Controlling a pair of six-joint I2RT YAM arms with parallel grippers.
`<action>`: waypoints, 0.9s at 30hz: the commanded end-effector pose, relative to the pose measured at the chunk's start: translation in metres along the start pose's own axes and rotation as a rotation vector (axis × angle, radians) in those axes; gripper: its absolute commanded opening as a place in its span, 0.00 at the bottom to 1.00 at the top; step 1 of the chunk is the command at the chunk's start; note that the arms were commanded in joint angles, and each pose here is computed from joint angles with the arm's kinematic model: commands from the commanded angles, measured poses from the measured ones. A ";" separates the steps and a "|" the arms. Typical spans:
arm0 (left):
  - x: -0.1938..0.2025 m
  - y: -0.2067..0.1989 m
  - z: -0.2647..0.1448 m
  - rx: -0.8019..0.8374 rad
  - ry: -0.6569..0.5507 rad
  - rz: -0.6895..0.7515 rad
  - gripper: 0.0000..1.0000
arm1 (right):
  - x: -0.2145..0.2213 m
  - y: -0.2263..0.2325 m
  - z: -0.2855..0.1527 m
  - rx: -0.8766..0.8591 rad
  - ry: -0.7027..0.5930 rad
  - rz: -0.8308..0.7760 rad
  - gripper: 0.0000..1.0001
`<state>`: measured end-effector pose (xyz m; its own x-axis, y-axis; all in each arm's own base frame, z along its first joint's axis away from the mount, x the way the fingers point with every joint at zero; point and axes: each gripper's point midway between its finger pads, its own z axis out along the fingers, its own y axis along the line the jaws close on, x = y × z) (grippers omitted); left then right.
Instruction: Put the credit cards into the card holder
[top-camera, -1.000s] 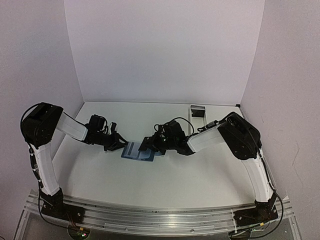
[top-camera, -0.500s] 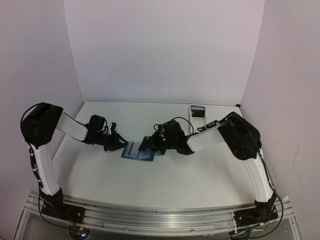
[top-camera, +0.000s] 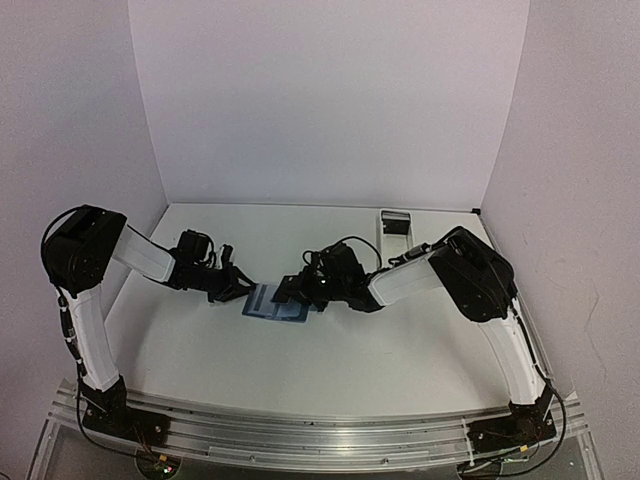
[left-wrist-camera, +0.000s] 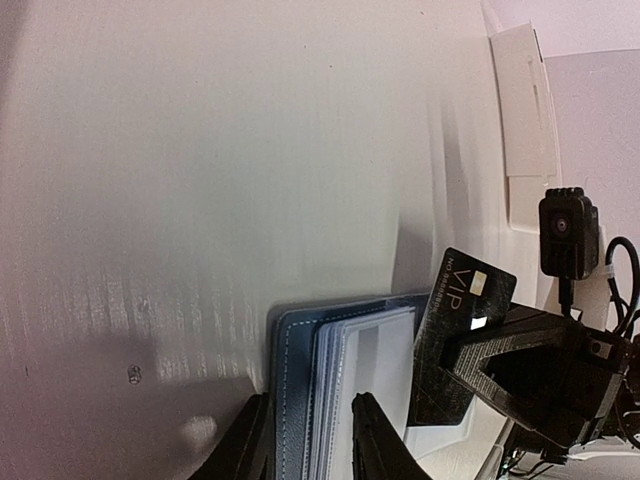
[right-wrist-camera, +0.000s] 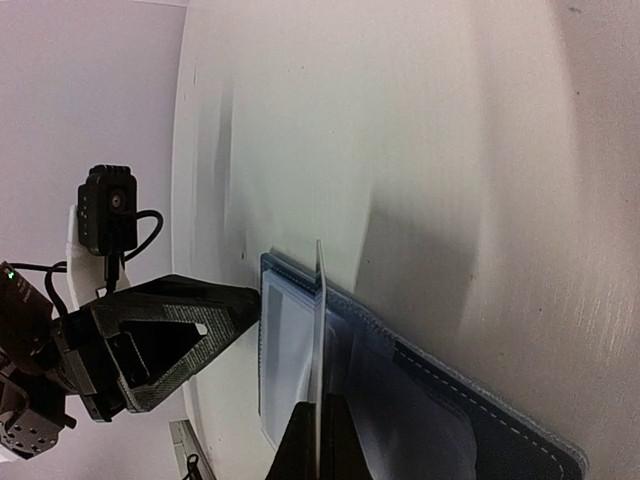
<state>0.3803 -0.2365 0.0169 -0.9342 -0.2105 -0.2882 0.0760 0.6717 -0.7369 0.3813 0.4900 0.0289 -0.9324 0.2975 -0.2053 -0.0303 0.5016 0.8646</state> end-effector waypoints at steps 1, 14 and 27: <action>0.075 0.078 -0.002 -0.253 0.200 -0.184 0.33 | 0.007 -0.004 0.005 0.004 0.012 0.025 0.00; 0.087 0.052 -0.004 -0.087 0.247 -0.151 0.56 | 0.033 -0.033 0.007 0.058 0.137 0.042 0.00; 0.092 0.040 -0.012 -0.031 0.178 -0.108 0.54 | 0.072 -0.028 -0.009 -0.002 0.345 -0.040 0.00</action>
<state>0.3515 -0.2399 0.0277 -0.9340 -0.1596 -0.3195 0.1800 0.5624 -0.8070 0.3413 0.4977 0.0175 -0.9853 0.0847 -0.1485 -0.0971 0.4371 0.8942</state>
